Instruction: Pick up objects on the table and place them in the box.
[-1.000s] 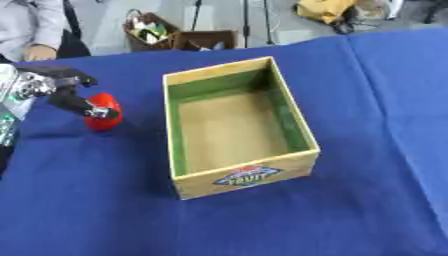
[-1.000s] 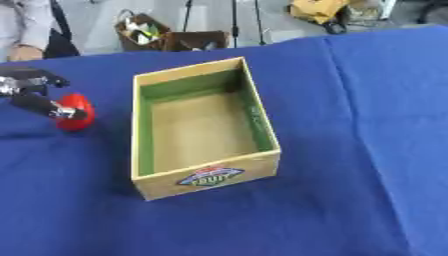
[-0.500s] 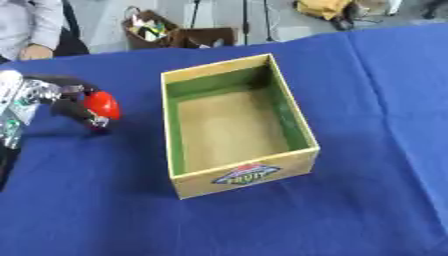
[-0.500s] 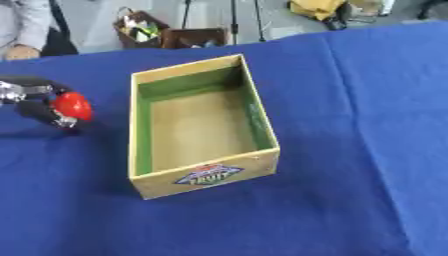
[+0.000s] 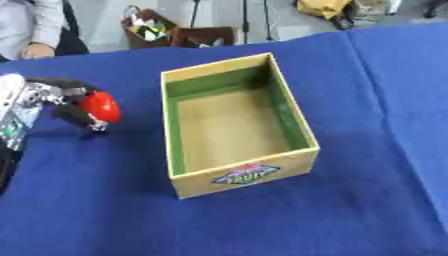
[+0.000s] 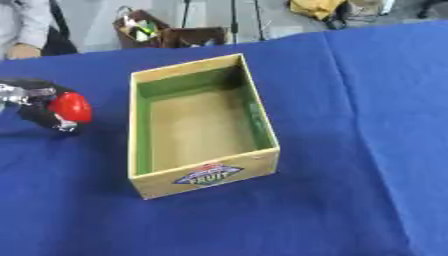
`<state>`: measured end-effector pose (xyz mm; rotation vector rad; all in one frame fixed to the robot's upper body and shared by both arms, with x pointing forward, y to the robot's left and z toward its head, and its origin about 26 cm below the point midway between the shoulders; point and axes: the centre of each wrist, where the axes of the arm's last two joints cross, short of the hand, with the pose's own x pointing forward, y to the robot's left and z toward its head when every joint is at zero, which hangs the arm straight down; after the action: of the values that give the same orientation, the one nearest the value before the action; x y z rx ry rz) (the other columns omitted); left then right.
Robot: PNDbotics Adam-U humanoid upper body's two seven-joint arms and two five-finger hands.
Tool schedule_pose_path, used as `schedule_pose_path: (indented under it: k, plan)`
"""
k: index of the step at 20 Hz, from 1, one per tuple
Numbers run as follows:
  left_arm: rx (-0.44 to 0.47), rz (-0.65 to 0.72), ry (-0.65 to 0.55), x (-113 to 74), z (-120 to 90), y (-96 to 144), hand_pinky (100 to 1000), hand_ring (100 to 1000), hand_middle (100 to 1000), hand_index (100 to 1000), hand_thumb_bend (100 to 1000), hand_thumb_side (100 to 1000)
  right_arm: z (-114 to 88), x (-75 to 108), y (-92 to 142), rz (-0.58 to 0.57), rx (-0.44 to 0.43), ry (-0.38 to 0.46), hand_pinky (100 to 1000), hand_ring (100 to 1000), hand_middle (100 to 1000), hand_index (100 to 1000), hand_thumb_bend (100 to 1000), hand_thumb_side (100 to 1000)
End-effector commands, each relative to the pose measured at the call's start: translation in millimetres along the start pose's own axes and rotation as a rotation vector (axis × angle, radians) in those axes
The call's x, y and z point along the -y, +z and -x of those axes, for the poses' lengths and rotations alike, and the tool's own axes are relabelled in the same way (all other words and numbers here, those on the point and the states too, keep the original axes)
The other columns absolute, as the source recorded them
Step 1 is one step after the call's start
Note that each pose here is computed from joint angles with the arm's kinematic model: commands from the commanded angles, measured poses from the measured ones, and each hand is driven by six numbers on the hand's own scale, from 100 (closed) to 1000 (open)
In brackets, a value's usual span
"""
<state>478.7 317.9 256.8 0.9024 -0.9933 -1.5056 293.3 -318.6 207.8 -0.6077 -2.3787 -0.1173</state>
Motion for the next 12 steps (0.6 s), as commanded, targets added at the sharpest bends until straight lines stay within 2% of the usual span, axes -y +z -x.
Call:
schedule_pose_path:
  k: [1,3,5,9,10,12]
  plan:
    - [-0.006,-0.062,0.009,-13.0,4.6,7.8,251,581,743,1000,346,617,-6.5,1.8,-5.1,0.001,0.029,0.003,727,722,594,737,100,821]
    - [-0.007,-0.075,0.012,-11.4,4.3,6.6,237,569,733,1000,337,613,-6.6,1.7,-5.2,0.002,0.03,0.002,727,722,594,737,100,822]
    - [-0.019,-0.084,0.008,-9.8,4.5,5.2,209,541,694,969,282,605,-6.6,1.7,-5.2,0.002,0.03,0.002,728,722,594,738,100,821]
    - [-0.028,-0.097,0.008,-7.3,4.3,3.1,177,511,646,920,234,604,-6.4,2.0,-5.0,0.004,0.029,0.003,729,723,594,738,100,822]
    - [-0.028,-0.101,0.009,-7.4,4.0,2.9,149,488,589,880,189,599,-6.4,2.1,-4.9,0.005,0.029,0.003,729,723,595,738,100,822]
    - [-0.027,-0.11,0.014,-7.5,3.6,2.6,135,478,559,850,162,587,-6.3,2.1,-4.9,0.005,0.028,0.004,729,724,595,738,100,824]
